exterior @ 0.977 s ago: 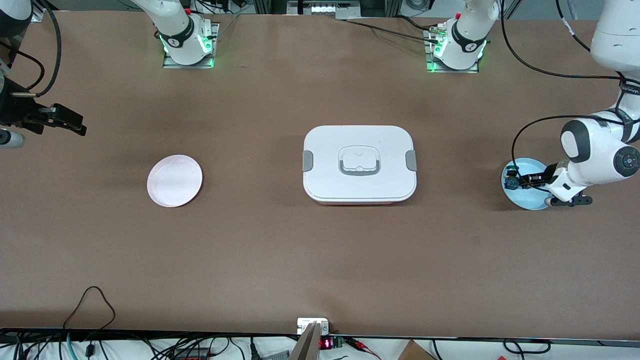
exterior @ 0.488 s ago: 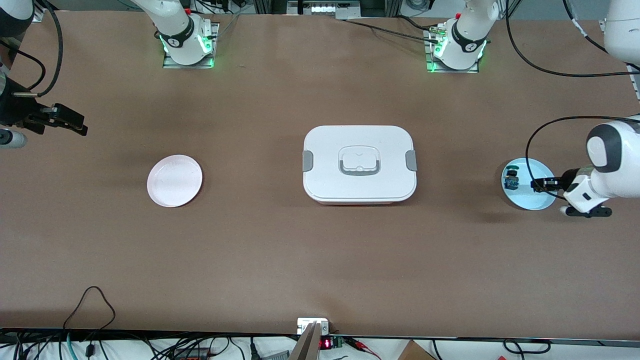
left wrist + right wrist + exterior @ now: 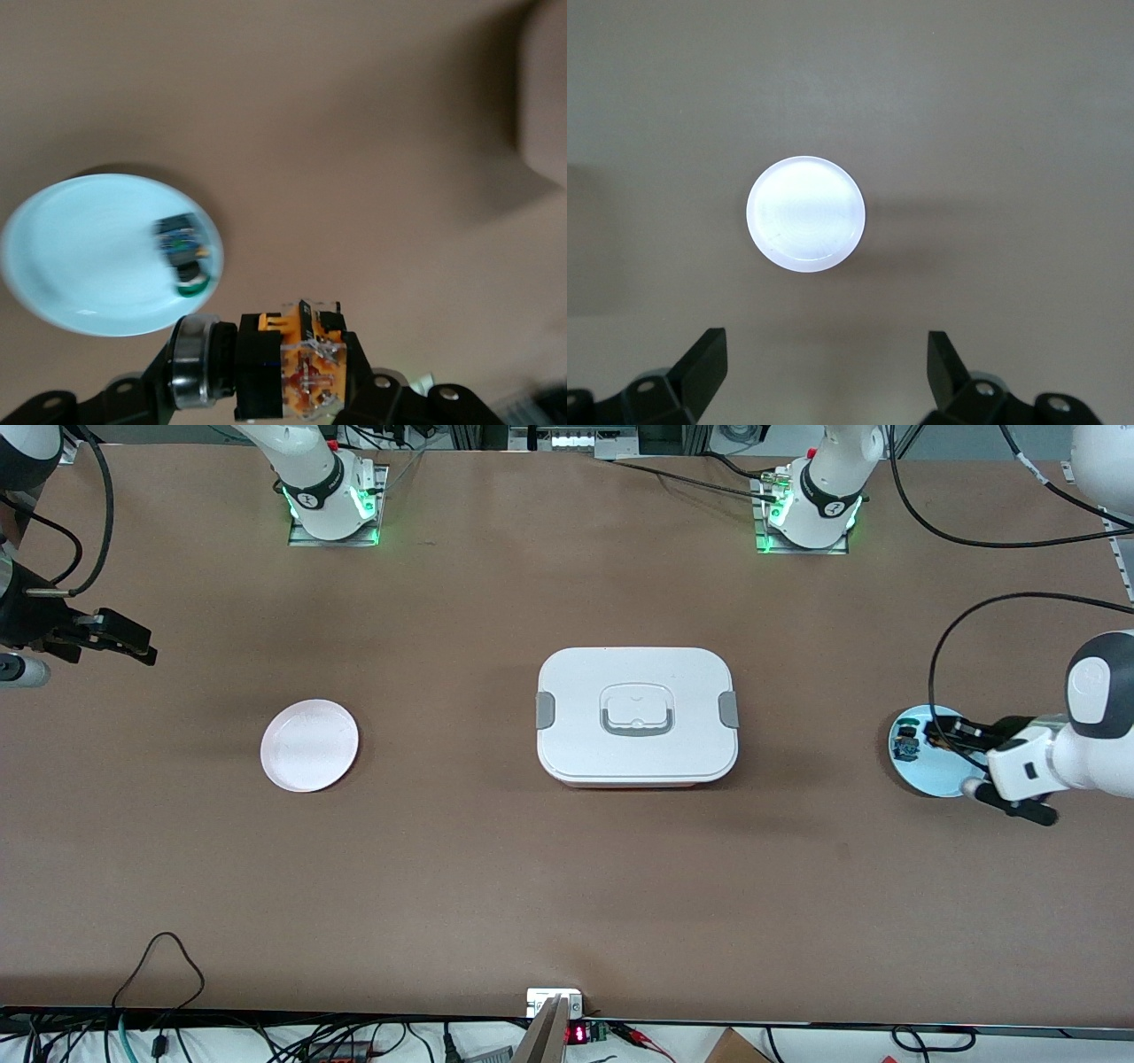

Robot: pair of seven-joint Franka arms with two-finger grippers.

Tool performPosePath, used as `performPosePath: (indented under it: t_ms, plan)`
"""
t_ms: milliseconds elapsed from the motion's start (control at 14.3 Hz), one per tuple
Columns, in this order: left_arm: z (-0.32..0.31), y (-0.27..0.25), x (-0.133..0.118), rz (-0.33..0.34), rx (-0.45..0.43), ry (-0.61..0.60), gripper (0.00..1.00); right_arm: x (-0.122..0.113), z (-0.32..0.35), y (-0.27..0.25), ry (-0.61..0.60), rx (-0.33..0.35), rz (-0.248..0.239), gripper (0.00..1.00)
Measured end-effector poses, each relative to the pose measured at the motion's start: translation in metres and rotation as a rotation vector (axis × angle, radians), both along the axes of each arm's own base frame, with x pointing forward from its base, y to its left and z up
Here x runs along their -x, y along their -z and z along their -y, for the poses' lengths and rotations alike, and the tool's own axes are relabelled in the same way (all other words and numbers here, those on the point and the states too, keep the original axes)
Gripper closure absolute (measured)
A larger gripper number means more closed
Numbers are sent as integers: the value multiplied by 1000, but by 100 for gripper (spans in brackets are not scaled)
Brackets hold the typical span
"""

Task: Transfer orange switch to right arm and place
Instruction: 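Lift the switch with the left gripper and carry it over the box, then hold the switch up while the right gripper reaches toward it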

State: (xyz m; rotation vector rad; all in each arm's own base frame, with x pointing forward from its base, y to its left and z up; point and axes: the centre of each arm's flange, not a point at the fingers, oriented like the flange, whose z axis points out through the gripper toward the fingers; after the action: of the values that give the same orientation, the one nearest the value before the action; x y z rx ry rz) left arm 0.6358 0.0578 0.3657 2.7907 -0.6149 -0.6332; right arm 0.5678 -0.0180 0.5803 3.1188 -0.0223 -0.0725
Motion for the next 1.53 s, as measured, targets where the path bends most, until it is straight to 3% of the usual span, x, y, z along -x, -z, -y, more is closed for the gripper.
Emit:
performPosePath:
  t_ms: [349,558,698,837,1186,1395,1535]
  plan:
    - [135,-26,21,-116,343,169,28,0,0,0,-1,0,-1,0]
    - [180,-46,23,-84,654,209,28,3,0,3,-1,-2,-30,0]
    - [185,-52,15,23,803,271,28,6,-2,4,-3,-24,-52,0]
    - [203,-63,8,135,950,312,28,7,-10,5,-9,-93,-59,0]
    - [293,-76,25,354,1383,402,28,0,-40,19,11,-367,-101,0]
    - [320,-99,19,592,1464,447,28,-11,-64,40,31,-554,-151,0]
    - [351,-114,18,743,1490,376,28,-17,-84,57,47,-678,-185,0]
